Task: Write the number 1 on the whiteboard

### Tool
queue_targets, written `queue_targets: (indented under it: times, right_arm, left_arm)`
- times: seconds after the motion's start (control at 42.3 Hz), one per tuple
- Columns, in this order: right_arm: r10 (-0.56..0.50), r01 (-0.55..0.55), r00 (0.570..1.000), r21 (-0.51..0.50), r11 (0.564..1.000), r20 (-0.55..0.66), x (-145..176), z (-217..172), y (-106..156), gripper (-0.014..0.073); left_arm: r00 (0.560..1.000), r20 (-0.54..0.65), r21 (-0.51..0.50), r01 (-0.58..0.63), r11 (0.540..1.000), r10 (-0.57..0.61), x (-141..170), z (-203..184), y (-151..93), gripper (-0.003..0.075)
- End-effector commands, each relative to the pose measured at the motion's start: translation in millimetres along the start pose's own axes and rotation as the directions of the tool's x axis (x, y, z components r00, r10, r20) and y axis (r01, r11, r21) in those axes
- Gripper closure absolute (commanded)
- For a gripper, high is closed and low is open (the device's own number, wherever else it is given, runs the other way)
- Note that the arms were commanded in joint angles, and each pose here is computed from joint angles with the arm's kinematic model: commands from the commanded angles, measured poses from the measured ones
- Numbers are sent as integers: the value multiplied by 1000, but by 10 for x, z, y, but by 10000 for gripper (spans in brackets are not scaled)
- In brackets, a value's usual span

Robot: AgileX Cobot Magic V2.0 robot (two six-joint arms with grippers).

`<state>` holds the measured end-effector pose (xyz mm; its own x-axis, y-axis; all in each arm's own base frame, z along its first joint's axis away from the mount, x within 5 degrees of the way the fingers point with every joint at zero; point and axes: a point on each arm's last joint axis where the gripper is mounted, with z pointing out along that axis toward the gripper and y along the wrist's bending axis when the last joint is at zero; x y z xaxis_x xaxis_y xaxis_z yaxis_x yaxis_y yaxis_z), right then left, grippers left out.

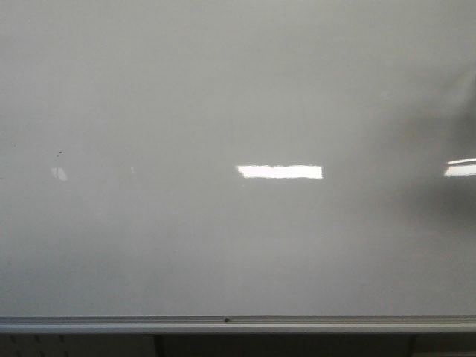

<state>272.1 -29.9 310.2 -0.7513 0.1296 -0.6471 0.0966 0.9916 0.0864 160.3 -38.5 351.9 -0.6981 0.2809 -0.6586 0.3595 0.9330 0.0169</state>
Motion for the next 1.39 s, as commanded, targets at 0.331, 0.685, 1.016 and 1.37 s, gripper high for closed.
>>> queue_targets:
  times: [0.331, 0.685, 1.016, 1.37]
  right_arm:
    - [-15, 16, 998, -19, 1000, 59, -78, -461, 53, 671]
    - [-442, 386, 896, -423, 820, -39, 434, -1114, 644, 671]
    - [-739, 573, 664, -712, 407, 112, 819, -1272, 1179, 671]
    - [-775, 589, 614, -739, 327, 146, 915, -1312, 1281, 671]
  left_arm:
    - [996, 91, -5, 16, 1000, -15, -101, -77, 2, 240]
    - [937, 158, 323, -346, 881, 310, -223, -155, -488, 240]
    - [736, 334, 460, -673, 579, 590, -404, -221, -1174, 240]
    - [538, 375, 478, -810, 340, 754, -639, -11, -1812, 240]
